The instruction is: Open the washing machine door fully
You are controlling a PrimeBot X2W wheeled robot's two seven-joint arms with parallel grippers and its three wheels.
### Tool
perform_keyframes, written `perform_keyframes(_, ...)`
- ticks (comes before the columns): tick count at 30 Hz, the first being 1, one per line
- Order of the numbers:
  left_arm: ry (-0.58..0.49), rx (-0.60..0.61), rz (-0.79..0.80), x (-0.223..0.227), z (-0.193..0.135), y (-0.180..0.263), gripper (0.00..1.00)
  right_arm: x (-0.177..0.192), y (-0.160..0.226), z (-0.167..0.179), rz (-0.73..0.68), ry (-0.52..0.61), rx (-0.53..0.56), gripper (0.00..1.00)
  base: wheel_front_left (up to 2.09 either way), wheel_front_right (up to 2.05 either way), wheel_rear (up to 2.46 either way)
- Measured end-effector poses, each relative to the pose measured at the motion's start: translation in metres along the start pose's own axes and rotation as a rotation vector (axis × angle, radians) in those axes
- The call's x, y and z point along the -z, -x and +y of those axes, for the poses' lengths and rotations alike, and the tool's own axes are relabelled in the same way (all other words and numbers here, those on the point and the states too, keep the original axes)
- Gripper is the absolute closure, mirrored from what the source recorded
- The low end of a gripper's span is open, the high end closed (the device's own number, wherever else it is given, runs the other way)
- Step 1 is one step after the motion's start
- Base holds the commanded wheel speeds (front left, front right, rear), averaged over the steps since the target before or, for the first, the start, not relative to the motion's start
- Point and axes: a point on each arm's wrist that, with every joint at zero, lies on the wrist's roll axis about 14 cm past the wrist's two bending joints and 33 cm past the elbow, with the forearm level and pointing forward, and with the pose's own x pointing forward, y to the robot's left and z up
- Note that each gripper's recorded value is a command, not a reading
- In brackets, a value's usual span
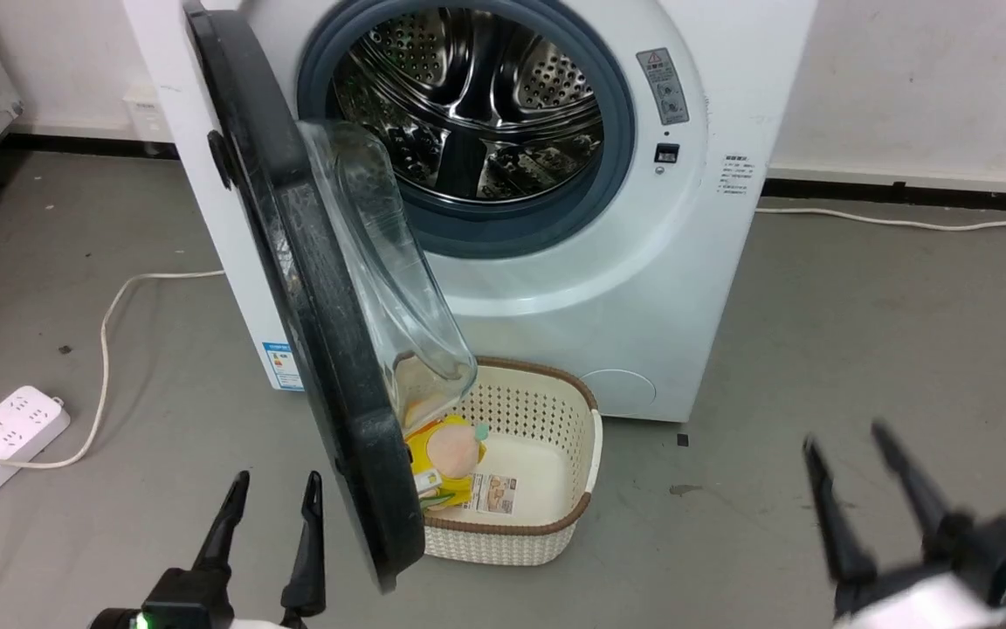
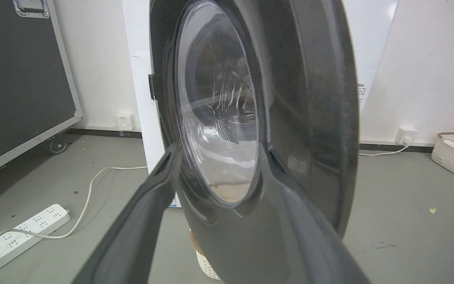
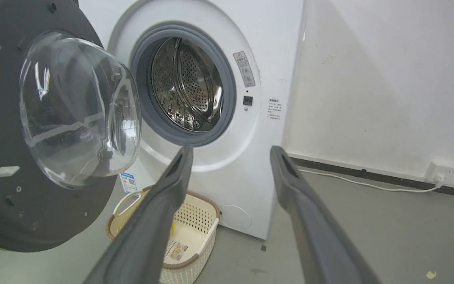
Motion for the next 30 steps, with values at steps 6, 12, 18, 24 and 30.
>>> perform_keyframes(6,0.002,0.003,0.026,0.008,0.000,0.003,0.00,0.033,0.033,0.005,0.107,0.046,0.029,0.00,0.00,0.00,0.00)
perform_keyframes(12,0.001,-0.004,0.041,0.013,0.003,0.004,0.00,0.036,0.037,0.001,0.114,0.031,0.063,0.00,0.00,0.00,0.00)
perform_keyframes(18,0.005,0.003,0.054,0.017,0.001,0.005,0.87,0.033,0.034,0.005,0.104,0.026,0.057,0.00,0.00,0.00,0.00)
perform_keyframes(24,-0.005,-0.005,0.025,0.008,0.004,0.000,1.00,0.033,0.033,0.005,0.098,0.017,0.057,0.00,0.00,0.00,0.00)
perform_keyframes(30,0.007,-0.089,-0.243,-0.075,0.027,-0.025,1.00,0.031,0.032,0.006,0.090,-0.001,0.059,0.00,0.00,0.00,0.00)
